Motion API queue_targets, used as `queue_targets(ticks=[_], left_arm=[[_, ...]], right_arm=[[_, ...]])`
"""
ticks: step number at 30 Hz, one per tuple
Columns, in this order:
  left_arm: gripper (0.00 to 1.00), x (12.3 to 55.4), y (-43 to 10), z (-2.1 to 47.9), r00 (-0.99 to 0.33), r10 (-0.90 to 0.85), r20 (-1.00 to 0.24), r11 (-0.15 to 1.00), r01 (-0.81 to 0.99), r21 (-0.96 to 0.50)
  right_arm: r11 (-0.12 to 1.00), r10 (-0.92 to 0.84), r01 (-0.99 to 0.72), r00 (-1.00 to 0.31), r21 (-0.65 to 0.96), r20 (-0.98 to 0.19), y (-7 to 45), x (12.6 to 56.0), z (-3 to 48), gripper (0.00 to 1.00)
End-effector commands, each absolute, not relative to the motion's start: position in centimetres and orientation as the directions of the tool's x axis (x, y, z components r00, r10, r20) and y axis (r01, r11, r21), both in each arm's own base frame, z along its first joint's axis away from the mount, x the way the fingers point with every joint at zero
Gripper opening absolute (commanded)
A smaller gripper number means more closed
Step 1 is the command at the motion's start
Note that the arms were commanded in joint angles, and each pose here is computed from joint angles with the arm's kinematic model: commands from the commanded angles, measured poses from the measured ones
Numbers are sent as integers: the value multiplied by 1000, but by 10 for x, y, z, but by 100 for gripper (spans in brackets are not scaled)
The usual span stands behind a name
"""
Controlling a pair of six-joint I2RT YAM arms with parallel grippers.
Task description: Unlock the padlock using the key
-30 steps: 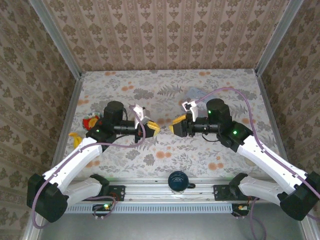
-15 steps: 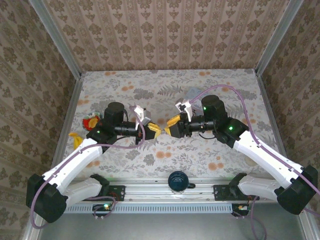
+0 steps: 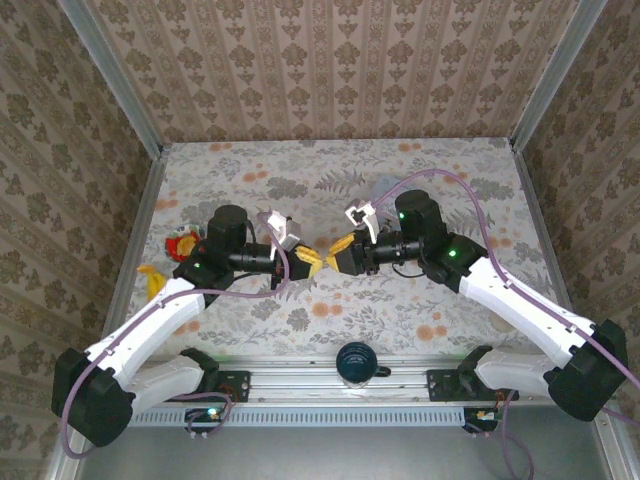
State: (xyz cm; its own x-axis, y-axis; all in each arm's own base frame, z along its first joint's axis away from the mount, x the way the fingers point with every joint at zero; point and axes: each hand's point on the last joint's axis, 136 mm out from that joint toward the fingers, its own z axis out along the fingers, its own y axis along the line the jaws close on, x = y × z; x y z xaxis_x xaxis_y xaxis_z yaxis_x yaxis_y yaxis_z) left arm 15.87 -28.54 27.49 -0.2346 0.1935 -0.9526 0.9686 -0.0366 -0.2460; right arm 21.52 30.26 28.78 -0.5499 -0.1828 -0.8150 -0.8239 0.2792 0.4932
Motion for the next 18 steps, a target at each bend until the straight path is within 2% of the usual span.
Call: queue_targets(ticks=[1,4,10,11,13,17,18], left_arm=[[0,156,-285,283,-223,167,-960,-48,971,-234],[0,157,-286,287,-222,153,-963,-44,972,-231],[0,159,-287,292,-222,138,-965,-39,973,-229],[0,159,-287,292,-224,137,-965,-40,972,-231],[0,159,-287,292,-228,134,-965,-37,971,-234],[0,165,-284,294,-256,123,-959,11,966,-257],[6,169,-283,296,-268,113,-957,35,963,-266]], right_arm=[[223,-186,-833,-546,506,-817,307,207,292,21],[215,-195,-831,-551,513,-811,307,205,289,15],[215,-197,-829,-555,516,-808,306,204,288,17],[212,-198,-830,-553,516,-809,307,204,289,16],[202,-202,-835,-547,512,-812,307,202,290,2],[216,-207,-846,-527,487,-824,304,202,295,0],[228,-205,-850,-518,474,-831,302,202,297,0]])
